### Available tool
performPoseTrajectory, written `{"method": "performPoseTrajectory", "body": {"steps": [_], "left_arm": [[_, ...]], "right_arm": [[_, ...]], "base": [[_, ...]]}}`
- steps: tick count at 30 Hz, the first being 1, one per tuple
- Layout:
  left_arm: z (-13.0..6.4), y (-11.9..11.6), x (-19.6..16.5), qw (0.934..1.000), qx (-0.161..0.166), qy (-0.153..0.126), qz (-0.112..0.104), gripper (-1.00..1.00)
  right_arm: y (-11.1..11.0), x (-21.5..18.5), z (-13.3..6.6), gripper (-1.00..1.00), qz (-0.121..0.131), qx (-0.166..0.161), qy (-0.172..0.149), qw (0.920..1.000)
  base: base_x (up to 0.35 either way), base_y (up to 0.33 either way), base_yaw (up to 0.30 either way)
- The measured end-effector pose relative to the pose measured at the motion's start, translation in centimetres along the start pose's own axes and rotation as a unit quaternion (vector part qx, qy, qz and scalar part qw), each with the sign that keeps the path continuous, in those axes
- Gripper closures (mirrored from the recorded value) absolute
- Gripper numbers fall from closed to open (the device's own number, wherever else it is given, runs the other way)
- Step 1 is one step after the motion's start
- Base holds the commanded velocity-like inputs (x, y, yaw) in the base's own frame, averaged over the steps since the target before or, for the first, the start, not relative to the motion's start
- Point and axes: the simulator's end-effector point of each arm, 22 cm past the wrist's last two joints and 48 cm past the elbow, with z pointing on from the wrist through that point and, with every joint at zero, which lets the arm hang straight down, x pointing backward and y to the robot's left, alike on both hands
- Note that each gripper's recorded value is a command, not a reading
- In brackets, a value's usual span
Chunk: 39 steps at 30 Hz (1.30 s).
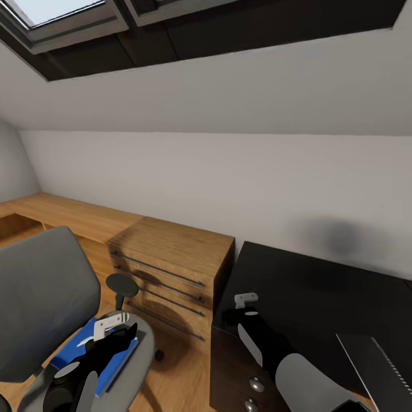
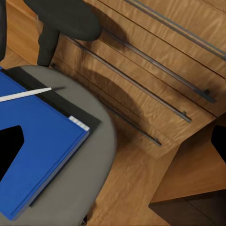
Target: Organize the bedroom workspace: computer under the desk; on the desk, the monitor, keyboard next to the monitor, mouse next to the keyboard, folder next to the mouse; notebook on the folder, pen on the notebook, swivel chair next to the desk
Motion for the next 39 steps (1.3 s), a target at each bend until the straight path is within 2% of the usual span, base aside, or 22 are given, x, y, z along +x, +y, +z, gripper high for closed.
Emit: {"method": "performPoseTrajectory", "body": {"steps": [4,5,39], "left_arm": [[0.00,0.03,0.00,1.0000,0.000,0.000,0.000,-1.00],[0.00,0.07,-0.01,1.0000,-0.001,0.000,0.000,-1.00],[-0.15,0.29,-0.34,1.0000,-0.003,-0.001,-0.001,-1.00]], "right_arm": [[-0.01,0.00,0.00,-1.00,0.000,0.000,0.000,1.0000],[-0.01,0.00,0.00,1.00,0.000,0.000,0.000,1.0000],[-0.19,0.01,-0.15,1.00,-0.002,0.001,0.003,1.0000]], "base": [[0.000,0.000,0.000],[0.000,0.000,0.000],[0.000,0.000,0.000]]}}
